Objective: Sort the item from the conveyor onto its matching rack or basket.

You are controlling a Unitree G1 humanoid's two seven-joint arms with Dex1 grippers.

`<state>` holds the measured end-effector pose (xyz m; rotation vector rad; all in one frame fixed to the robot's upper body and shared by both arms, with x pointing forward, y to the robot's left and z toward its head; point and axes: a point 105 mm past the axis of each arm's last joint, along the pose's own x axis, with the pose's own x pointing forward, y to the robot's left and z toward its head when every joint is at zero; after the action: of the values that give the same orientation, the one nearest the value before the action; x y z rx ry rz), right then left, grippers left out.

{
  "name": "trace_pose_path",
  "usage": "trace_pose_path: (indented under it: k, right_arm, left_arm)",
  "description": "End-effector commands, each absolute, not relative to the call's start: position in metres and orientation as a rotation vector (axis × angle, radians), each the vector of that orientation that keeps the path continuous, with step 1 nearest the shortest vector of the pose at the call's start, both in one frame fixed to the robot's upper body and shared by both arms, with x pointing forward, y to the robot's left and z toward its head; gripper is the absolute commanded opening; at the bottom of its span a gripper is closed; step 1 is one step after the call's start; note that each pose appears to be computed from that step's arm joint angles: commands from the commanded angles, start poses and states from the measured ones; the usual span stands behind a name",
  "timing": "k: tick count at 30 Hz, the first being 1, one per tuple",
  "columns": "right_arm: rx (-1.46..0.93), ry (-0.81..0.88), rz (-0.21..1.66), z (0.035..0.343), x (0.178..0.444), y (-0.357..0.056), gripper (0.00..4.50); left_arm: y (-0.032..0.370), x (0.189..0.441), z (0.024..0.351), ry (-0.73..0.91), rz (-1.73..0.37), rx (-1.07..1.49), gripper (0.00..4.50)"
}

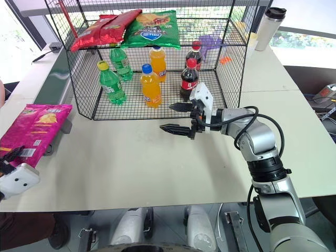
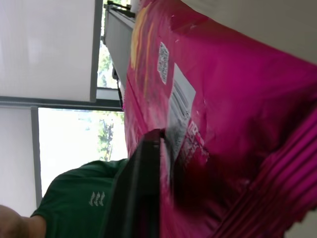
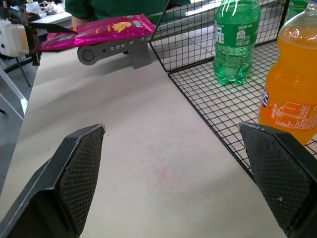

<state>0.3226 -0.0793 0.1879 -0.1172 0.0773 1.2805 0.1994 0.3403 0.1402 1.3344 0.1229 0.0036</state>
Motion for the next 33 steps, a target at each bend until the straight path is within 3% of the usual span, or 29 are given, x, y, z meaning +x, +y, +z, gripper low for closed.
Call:
trace_pose_path:
  k: [1,10,15,19,21,25,33]
  right_arm:
    - [-0.15,0.013,1.276,0.201,0.319,-0.081,4.5]
    - [-0.145,0.013,1.281,0.197,0.322,-0.077,4.5]
    - [-0.122,0.015,1.288,0.199,0.325,-0.079,4.5]
    - [-0.086,0.006,1.308,0.203,0.328,-0.075,4.5]
    - [-0.042,-0.017,1.321,0.211,0.33,-0.071,4.5]
    - [0.022,-0.055,1.347,0.228,0.333,-0.067,4.5]
    - [0.066,-0.196,1.304,0.29,0.339,-0.101,4.5]
  left_arm:
    - [0.339,0.196,0.152,0.085,0.04,1.303,0.02]
    - [0.341,0.171,0.185,0.065,0.15,1.16,0.02]
    - [0.364,0.154,0.238,0.082,0.185,0.818,0.02]
    - [0.378,0.141,0.295,0.073,0.096,0.621,0.02]
    - [0.377,0.14,0.334,0.016,0.022,0.547,0.02]
    - [0.337,0.138,0.386,-0.123,-0.302,0.409,0.02]
    - [0.283,0.15,0.427,-0.269,-0.717,0.357,0.02]
